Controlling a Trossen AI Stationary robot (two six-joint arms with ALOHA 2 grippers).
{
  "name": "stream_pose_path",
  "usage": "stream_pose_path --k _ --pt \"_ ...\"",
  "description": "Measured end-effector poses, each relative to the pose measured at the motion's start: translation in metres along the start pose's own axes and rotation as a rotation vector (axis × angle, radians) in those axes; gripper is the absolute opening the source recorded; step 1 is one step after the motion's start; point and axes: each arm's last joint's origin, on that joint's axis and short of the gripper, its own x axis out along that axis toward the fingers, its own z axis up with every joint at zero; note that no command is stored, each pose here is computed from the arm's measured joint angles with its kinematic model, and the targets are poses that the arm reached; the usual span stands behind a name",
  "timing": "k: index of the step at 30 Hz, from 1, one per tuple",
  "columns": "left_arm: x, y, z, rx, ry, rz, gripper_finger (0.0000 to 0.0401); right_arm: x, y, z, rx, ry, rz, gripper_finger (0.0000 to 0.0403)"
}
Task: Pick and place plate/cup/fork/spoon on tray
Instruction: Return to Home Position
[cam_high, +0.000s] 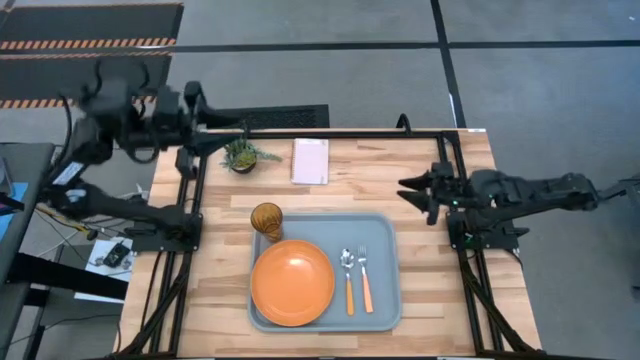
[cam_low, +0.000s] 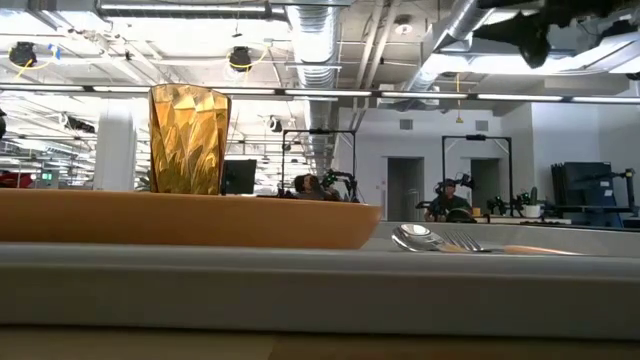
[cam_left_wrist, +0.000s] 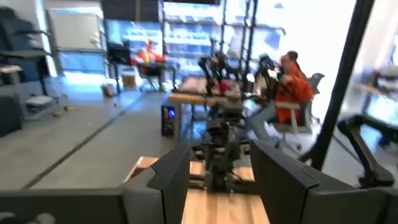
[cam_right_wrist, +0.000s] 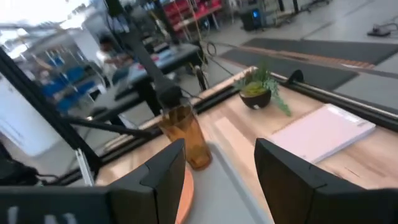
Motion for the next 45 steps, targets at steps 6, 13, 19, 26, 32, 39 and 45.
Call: stream_pose_path --k 6,13,19,26,32,39,45 --pt "-0.03 0.002 -0.072 -0.07 -0.057 0.025 0.0158 -0.014 -0.009 -0.016 0.02 -0.069 -0.004 0.0214" --pt "-0.069 0.002 -0.15 -0.188 -0.292 0.017 0.0157 -0.017 -0.025 -0.047 0.043 -0.089 -0.043 0.0214" --pt "-0.086 0.004 -0.208 -0.251 -0.328 0.003 0.0157 -0.016 -0.031 -0.067 0.047 -0.125 0.004 0.0214" --pt "-0.089 0.006 -0.252 -0.306 -0.334 -0.011 0.0157 -0.014 -0.041 -0.09 0.051 -0.12 0.006 0.0214" --pt "-0.074 0.009 -0.273 -0.328 -0.25 0.006 0.0157 -0.011 -0.047 -0.104 0.057 -0.125 0.01 0.0214" --pt "-0.069 0.011 -0.289 -0.312 -0.265 -0.012 0.0157 -0.01 -0.05 -0.113 0.056 -0.15 0.02 0.0214" --pt "-0.062 0.013 -0.307 -0.324 -0.231 -0.005 0.0157 -0.009 -0.051 -0.114 0.006 -0.141 0.01 0.0214"
